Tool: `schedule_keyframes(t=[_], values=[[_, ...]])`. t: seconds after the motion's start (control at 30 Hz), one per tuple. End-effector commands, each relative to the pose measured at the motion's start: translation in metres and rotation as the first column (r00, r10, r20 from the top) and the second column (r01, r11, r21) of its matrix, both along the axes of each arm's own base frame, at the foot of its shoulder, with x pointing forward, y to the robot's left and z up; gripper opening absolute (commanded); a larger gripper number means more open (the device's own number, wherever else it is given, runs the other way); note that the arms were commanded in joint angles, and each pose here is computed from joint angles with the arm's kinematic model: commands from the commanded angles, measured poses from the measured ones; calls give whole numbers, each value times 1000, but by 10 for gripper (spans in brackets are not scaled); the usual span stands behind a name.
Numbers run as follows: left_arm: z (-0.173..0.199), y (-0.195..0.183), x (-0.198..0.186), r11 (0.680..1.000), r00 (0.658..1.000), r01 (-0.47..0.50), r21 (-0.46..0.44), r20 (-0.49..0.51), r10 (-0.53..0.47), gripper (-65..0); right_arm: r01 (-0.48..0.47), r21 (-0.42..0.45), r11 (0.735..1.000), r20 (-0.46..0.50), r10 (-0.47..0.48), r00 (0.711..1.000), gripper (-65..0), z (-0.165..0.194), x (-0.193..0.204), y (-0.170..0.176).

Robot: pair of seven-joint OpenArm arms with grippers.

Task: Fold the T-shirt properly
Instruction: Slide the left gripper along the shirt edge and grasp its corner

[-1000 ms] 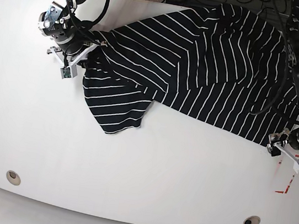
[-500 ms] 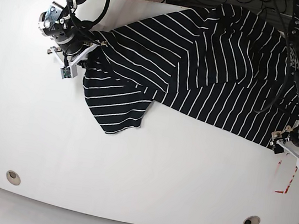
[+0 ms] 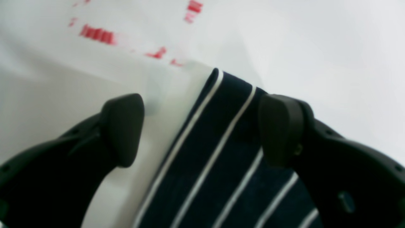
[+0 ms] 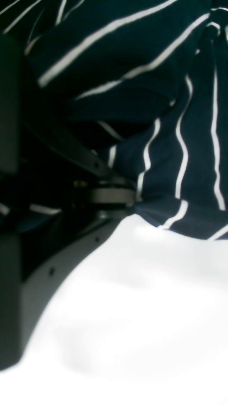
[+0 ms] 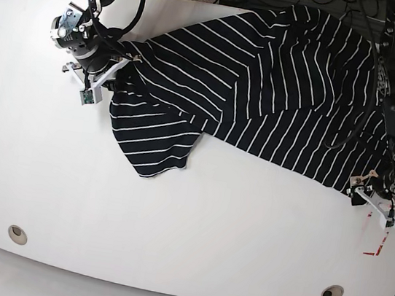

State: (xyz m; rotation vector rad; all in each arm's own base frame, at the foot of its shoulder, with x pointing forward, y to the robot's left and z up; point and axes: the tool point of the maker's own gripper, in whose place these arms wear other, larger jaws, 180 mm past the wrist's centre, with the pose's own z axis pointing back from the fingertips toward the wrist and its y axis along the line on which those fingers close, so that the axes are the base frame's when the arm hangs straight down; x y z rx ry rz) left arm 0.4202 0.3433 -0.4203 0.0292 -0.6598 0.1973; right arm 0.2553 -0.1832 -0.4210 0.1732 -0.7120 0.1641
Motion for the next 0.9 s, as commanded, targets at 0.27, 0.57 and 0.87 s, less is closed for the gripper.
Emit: schedule_keyframes(t=[0.27, 0.57, 0.87], values=[[-14, -19, -12, 997, 996, 32, -65, -85, -38, -408, -2, -1, 1000, 49, 2, 999, -647, 12, 10, -1], [-22, -19, -21, 997, 994, 34, -67, -104, -41, -650, -2, -4, 1000, 60, 2, 998, -647, 15, 15, -1], [13, -28, -7, 989, 989, 151, -4, -9, -151, -650, -11, -68, 998, 150, 21, 988, -644, 51, 25, -5]])
